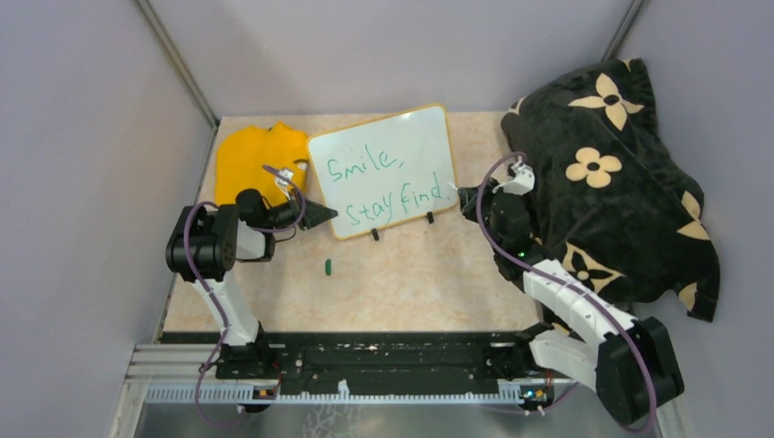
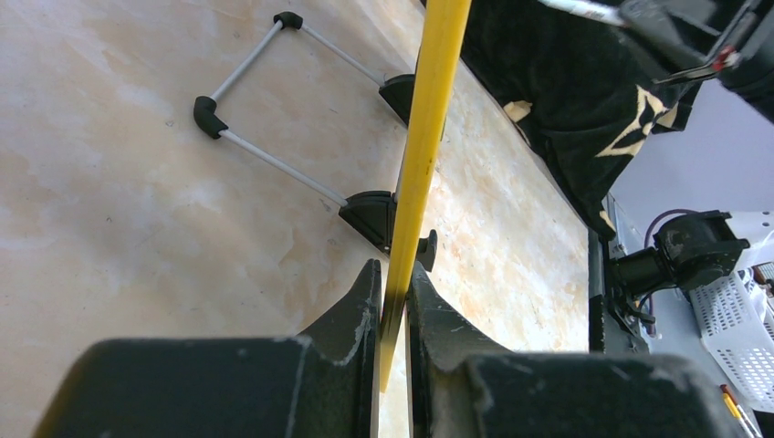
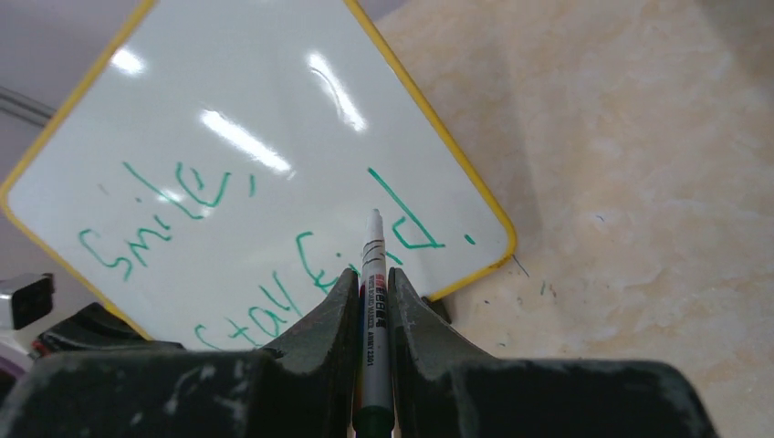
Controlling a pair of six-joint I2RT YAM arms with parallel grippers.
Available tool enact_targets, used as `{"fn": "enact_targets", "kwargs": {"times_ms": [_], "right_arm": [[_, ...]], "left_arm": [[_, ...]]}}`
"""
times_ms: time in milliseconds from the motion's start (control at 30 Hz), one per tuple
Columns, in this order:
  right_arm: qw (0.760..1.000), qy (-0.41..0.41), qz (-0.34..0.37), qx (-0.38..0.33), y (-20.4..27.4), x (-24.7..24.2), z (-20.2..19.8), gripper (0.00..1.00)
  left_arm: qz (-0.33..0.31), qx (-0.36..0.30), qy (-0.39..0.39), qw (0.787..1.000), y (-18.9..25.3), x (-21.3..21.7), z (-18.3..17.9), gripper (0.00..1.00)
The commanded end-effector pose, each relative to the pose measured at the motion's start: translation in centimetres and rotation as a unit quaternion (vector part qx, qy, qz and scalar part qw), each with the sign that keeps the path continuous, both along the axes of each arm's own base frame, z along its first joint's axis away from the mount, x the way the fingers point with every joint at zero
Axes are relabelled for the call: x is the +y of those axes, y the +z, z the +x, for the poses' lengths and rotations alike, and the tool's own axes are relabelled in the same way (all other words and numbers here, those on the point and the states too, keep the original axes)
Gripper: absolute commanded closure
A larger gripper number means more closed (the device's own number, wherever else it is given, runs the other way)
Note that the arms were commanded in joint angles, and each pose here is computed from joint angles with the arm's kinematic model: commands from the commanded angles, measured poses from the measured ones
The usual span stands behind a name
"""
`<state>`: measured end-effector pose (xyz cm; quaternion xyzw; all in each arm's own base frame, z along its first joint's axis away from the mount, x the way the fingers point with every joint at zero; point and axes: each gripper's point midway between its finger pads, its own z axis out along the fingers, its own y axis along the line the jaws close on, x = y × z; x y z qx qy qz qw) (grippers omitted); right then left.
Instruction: Write a sentence on the whiteboard
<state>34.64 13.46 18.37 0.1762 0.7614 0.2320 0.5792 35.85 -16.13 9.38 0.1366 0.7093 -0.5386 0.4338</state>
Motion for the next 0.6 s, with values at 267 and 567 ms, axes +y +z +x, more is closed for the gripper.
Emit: {"fn": "enact_targets", "kwargs": {"times_ms": [267, 567], "right_arm": [[0.997, 0.064, 0.013, -0.046, 5.3, 0.5, -3.6, 1.0], [0.996, 0.074, -0.003, -0.046, 5.5, 0.0, -5.0, 1.0]], "left_arm": [[-0.009, 0.033, 0.007, 0.999, -1.1, 0.1, -0.4, 0.63], [-0.014, 0.024, 0.006, 1.0, -0.6, 0.0, -0.6, 0.22]]}}
